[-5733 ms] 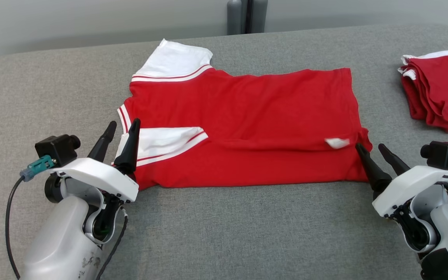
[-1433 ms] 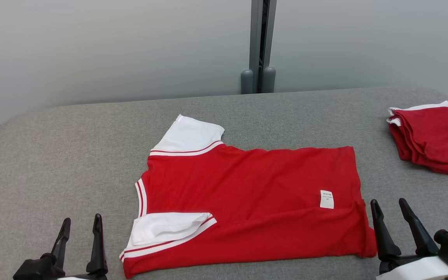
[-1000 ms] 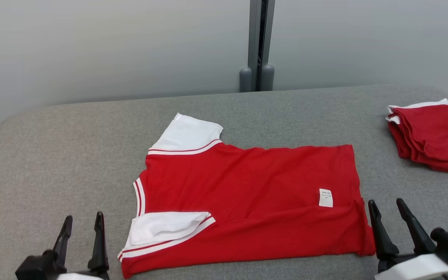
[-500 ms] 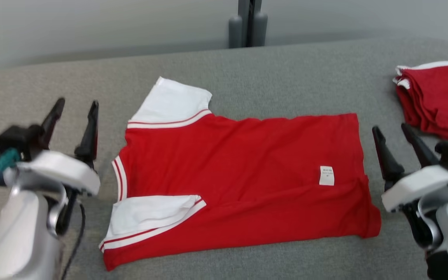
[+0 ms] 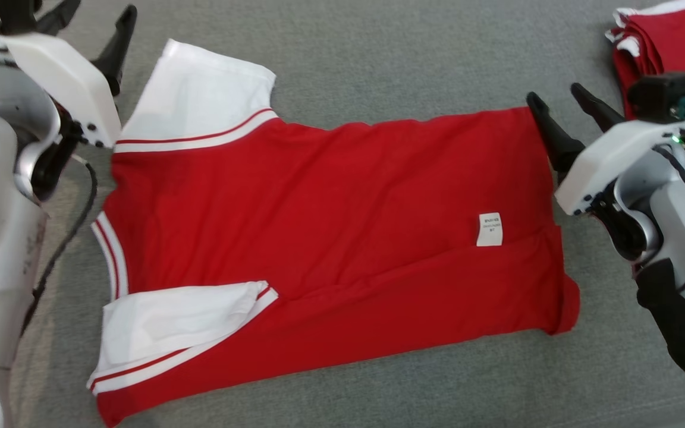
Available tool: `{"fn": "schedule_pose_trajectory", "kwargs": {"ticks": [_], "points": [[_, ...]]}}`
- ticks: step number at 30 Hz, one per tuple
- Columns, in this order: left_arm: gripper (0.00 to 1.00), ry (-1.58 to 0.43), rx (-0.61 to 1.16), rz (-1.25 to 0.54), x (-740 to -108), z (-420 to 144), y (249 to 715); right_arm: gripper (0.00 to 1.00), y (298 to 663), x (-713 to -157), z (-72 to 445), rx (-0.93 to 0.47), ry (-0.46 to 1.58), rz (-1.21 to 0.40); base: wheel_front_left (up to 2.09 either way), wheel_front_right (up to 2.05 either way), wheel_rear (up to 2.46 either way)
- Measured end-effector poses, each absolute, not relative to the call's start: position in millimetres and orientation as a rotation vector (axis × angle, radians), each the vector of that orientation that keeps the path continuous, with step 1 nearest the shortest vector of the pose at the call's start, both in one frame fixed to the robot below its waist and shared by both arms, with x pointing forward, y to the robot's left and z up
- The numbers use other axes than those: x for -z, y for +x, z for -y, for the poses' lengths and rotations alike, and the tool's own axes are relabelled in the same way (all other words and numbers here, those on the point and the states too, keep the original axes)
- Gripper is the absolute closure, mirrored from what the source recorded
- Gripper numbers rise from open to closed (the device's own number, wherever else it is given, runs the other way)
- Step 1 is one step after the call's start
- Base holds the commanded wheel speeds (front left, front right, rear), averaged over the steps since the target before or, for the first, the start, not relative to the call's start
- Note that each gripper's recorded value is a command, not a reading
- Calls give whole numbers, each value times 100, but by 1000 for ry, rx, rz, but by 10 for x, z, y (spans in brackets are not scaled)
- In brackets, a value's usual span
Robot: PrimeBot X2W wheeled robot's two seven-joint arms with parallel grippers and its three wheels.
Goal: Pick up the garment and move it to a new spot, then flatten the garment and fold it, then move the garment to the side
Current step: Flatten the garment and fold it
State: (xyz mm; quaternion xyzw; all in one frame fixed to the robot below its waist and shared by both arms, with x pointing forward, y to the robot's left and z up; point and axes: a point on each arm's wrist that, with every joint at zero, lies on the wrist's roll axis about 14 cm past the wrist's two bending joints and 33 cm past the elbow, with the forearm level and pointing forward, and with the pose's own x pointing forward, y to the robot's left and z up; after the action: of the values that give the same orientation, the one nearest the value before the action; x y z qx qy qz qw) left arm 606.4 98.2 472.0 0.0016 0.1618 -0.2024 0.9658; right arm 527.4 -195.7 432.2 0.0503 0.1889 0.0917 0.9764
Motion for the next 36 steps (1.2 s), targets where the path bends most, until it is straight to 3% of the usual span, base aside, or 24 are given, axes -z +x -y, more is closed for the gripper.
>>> {"fn": "schedule_pose_trajectory", "kwargs": {"ticks": [9,20,32,33,34,35,36], "points": [[0,67,474,-565,-4250,-742,6265,0,5263,-4091,1907,-213,101,-543,0,0,0],[0,84,505,-769,-3720,-549,6335,0,5232,-3961,1924,-221,115,-627,0,0,0],[0,100,482,-855,-3464,-600,6331,0,5273,-3840,1888,-226,113,-686,0,0,0],[0,94,483,-858,-3457,-588,6336,5,5279,-3825,1884,-225,116,-690,0,0,0],[21,74,486,-864,-3443,-560,6326,52,5285,-3811,1885,-225,116,-695,0,0,0],[56,66,487,-864,-3438,-548,6326,100,5289,-3793,1892,-223,113,-702,0,0,0],[56,64,490,-855,-3448,-537,6336,100,5299,-3781,1890,-222,116,-705,0,0,0]]}}
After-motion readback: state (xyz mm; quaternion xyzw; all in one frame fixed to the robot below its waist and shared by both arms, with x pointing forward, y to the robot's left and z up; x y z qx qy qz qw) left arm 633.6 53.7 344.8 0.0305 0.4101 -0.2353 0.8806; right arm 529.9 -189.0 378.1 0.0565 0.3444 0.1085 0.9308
